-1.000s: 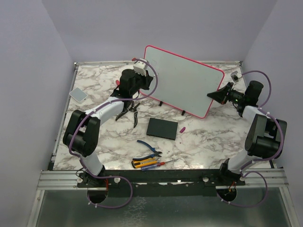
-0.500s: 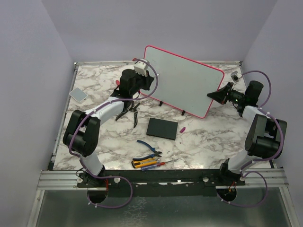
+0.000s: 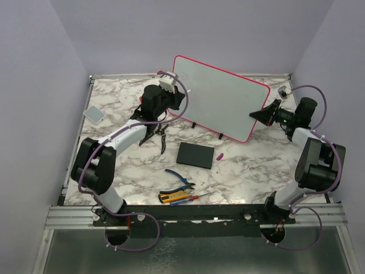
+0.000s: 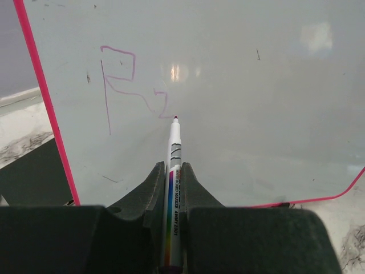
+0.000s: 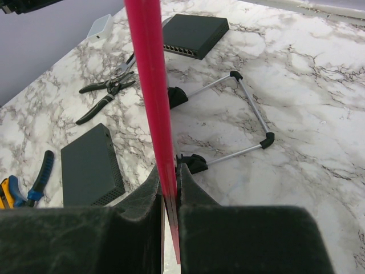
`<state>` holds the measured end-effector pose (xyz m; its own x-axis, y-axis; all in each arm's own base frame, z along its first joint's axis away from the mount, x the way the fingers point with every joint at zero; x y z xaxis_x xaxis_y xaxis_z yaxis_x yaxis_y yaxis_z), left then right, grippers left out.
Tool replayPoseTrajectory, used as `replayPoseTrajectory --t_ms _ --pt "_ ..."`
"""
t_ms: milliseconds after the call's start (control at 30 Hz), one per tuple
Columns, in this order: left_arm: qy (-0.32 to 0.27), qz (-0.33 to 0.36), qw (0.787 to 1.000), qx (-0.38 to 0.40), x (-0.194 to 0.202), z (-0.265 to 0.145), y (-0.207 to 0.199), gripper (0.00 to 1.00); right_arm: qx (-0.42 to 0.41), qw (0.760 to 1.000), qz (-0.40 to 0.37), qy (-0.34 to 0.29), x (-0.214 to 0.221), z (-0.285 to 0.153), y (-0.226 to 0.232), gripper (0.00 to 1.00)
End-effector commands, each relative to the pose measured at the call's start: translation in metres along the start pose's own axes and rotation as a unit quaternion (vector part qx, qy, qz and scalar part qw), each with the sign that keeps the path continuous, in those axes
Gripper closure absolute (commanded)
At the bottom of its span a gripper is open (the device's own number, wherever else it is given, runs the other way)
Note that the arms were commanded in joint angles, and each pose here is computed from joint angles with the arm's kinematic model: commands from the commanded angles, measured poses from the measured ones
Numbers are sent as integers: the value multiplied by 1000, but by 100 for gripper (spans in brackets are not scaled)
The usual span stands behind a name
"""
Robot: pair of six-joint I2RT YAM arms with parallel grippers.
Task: Write a sentence on the whiteboard
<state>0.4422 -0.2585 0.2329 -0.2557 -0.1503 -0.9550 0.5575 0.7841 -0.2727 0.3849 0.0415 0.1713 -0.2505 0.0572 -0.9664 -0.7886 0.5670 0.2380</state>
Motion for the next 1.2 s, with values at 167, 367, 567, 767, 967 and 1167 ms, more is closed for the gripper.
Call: replayPoseTrajectory --t_ms 167,367,567,767,967,1167 --pt "-49 0 999 7 -40 -11 -13 100 46 999 21 18 22 0 -14 99" --pt "-53 -3 998 13 -45 -1 -14 100 46 999 21 18 23 0 -14 99" --pt "-58 -4 998 16 -48 6 -15 100 46 999 22 18 23 0 -14 100" --pt "-53 -6 998 15 -44 11 -12 100 46 999 23 18 23 -1 -14 100" --pt "-52 -6 999 11 -43 15 -10 100 46 999 23 18 23 0 -14 99" --pt "-52 -5 999 0 -40 20 -5 100 45 999 23 18 23 -1 -14 100"
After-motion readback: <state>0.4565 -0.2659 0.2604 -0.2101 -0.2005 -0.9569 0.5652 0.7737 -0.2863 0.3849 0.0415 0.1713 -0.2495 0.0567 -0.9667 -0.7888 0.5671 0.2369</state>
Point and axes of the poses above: each gripper's point midway between its finger pads, its own z axis out along the fingers, its own y axis along the line the jaws close on, x = y × z, the point moved 1 cm from there along -z, back along the fingers, and after that the axes turned 6 degrees about -z, right-handed, at the moved point
